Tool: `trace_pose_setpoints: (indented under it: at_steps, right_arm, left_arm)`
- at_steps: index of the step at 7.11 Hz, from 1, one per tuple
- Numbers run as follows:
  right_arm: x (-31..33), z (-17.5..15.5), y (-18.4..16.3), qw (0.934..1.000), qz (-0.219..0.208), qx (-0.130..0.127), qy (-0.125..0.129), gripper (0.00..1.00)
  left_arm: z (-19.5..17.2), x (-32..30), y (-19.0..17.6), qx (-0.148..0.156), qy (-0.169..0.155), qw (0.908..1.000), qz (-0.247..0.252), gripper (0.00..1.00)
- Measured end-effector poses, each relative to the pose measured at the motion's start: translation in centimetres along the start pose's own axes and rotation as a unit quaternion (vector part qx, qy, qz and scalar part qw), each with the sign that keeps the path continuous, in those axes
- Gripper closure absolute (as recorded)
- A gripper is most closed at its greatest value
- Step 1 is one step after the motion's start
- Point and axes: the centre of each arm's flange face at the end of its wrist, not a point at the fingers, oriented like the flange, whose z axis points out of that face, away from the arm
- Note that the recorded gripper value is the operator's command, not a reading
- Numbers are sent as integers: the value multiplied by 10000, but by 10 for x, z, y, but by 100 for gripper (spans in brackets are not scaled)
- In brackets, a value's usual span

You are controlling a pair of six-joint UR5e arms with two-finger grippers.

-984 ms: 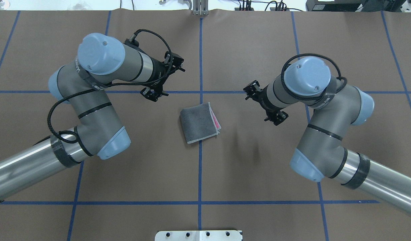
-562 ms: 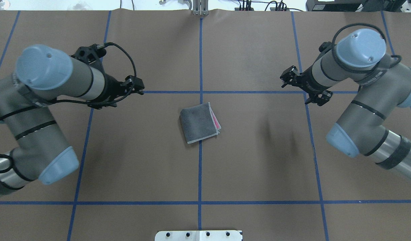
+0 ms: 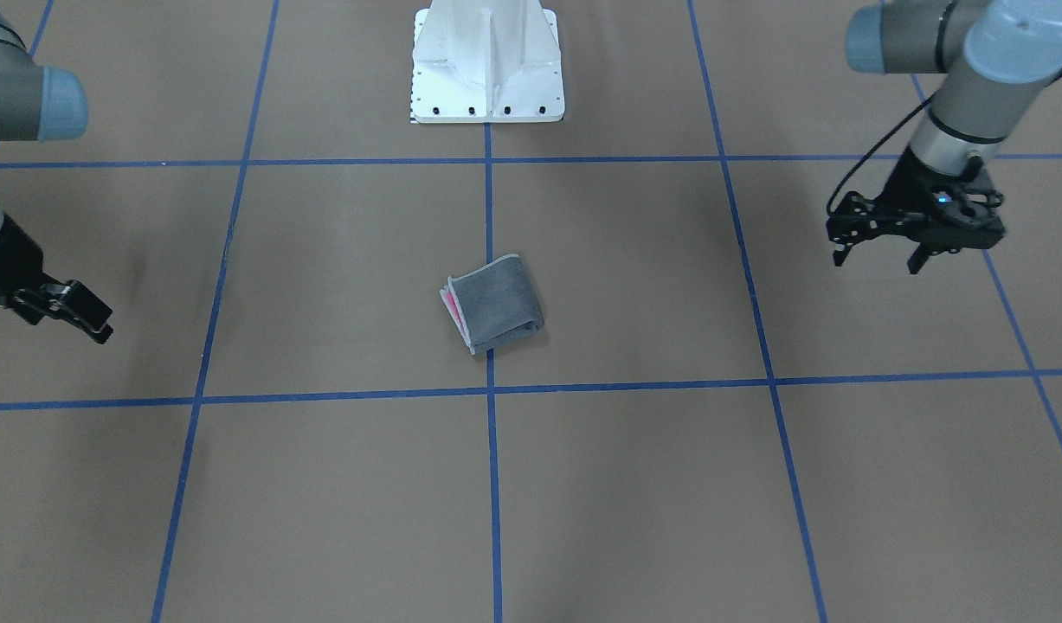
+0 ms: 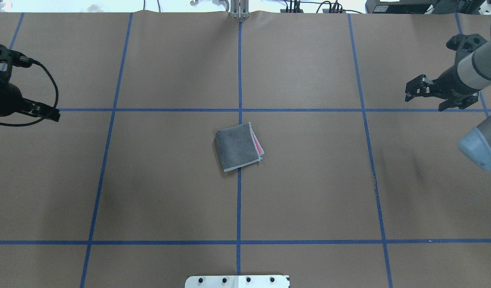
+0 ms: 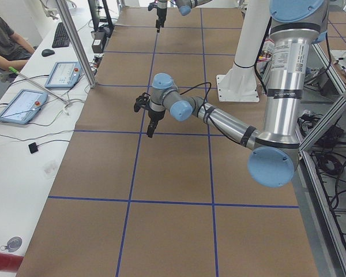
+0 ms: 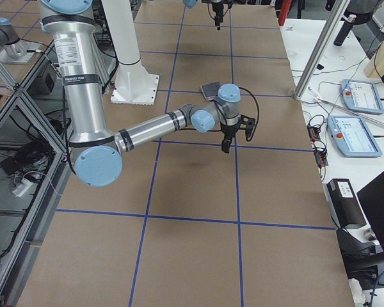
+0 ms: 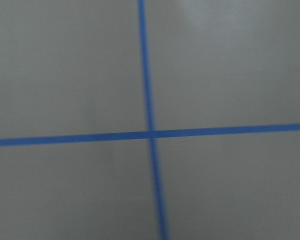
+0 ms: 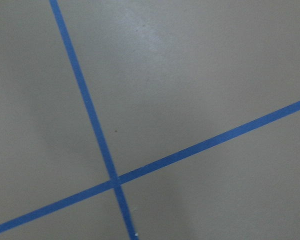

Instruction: Fold towel twice with both arms

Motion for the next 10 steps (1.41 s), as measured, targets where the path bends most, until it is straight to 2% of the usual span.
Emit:
trace_pose_setpoints:
  at_steps: [2,4,6,8,10]
  right_arm:
    - [57,-14,-7,9980,-578,-203,-124,0]
    - [112,-19,-1,9930,-1097,-384,-216,0]
    - [137,-23,2,9906,-1282,-411,-226,0]
    - [160,-39,-3,9911,-1226,-371,-364,0]
    - [181,-42,-9,9898,-1338,-389,-312,0]
  left_arm:
    - [6,-106,6,-387,227,9986,294,1]
    - [6,-186,16,-516,328,9972,439,1]
    - [8,-209,26,-757,499,9958,117,1]
    - [3,-211,28,-808,758,9931,-384,1]
    - [-2,-215,26,-755,772,9932,-442,1]
